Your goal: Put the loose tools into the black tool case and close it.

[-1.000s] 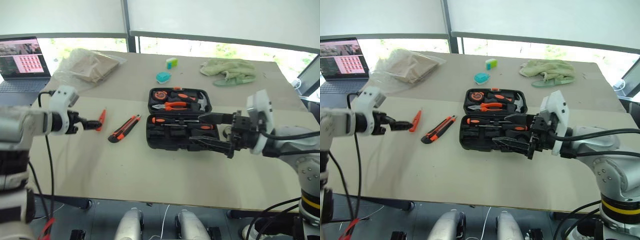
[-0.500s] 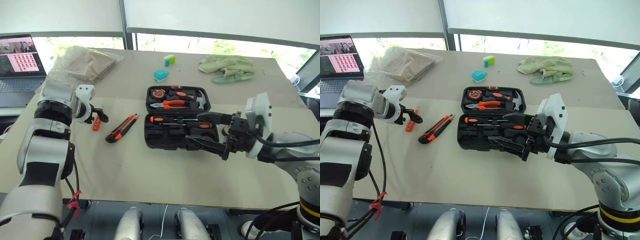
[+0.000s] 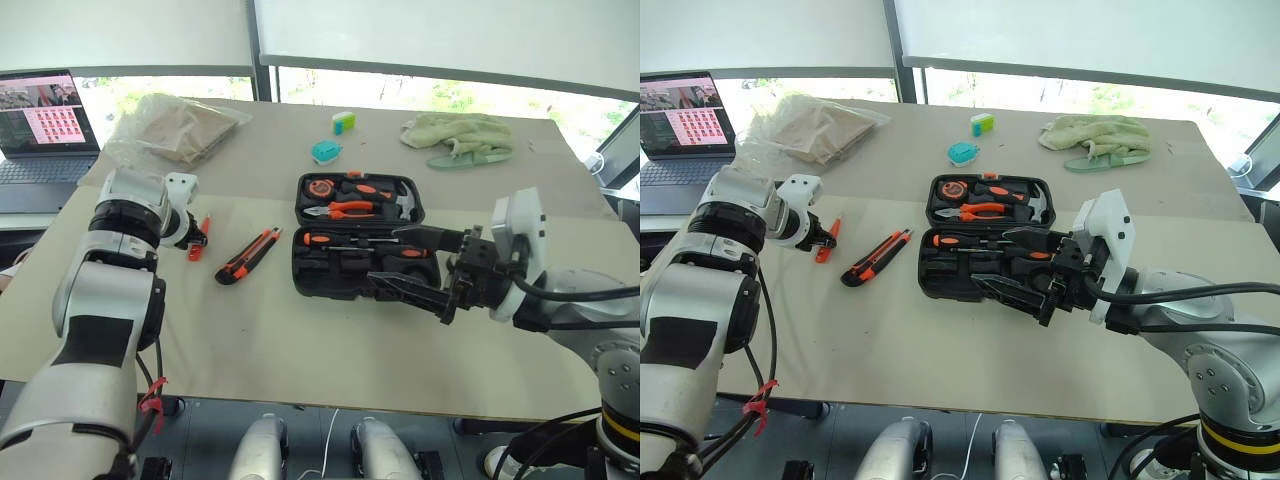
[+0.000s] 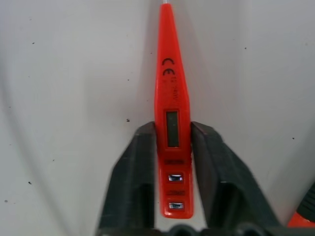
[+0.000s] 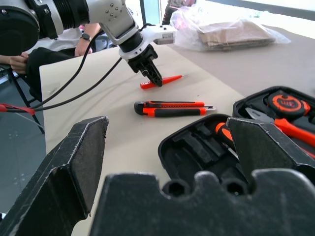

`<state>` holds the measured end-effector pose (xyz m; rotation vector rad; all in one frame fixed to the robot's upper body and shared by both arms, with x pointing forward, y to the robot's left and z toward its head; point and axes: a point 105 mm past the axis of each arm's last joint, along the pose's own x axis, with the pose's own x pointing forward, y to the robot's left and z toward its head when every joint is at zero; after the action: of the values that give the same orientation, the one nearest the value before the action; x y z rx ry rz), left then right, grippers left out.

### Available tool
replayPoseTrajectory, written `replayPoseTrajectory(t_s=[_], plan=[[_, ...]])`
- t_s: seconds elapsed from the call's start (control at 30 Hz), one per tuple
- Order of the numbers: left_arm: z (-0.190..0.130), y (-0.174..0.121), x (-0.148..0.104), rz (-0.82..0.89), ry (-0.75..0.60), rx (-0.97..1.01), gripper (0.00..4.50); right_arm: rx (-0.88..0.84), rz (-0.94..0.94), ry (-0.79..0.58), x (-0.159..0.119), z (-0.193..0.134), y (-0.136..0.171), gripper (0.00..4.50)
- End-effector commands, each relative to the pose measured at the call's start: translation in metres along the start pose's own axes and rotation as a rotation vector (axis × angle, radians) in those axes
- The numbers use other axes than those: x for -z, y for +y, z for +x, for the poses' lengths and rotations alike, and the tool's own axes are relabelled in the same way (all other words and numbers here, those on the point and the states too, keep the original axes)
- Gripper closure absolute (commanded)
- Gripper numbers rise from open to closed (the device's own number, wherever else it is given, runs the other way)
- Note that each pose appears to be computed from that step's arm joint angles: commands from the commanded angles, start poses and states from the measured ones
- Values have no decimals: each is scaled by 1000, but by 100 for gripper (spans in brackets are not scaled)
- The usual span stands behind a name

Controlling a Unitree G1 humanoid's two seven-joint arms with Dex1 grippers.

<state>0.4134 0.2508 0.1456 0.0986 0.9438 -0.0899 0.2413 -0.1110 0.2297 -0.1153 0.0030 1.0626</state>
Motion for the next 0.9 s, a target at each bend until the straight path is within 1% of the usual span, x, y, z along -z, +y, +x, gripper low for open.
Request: replayPoseTrajectory(t_s=[0.03, 0.1, 0.17, 0.27, 0.37, 0.47, 0.53, 0.6, 0.67, 0.73, 0.83, 0.9], plan=[[12, 2, 19, -27, 60, 4, 409, 14, -55, -35, -12, -7, 4, 0], [11, 4, 15, -2, 36, 2, 409, 23, -53, -24, -11, -10, 4, 0], [9, 3, 2, 104, -27, 12, 409, 38, -56, 2, -7, -14, 1, 0], [0, -12, -29, 381, -151, 69, 410, 63, -70, 75, 3, -23, -2, 0], [-17, -38, -58, 655, -291, 147, 410, 86, -70, 132, 14, -30, -3, 0], [-32, -65, -70, 887, -368, 247, 410, 105, -66, 176, 22, -36, -3, 0], [-47, -100, -71, 1081, -424, 411, 410, 137, -50, 213, 32, -41, -4, 0], [-61, -128, -63, 1234, -448, 556, 410, 166, -24, 227, 38, -46, -4, 0], [-67, -149, -56, 1343, -456, 639, 410, 179, -14, 230, 40, -48, -3, 0], [-67, -165, -50, 1403, -446, 678, 410, 194, -23, 234, 40, -50, -3, 0], [-63, -192, -39, 1429, -407, 742, 410, 218, -23, 220, 39, -51, -3, 0], [-56, -207, -34, 1438, -381, 744, 410, 219, -23, 211, 38, -51, 0, 0]])
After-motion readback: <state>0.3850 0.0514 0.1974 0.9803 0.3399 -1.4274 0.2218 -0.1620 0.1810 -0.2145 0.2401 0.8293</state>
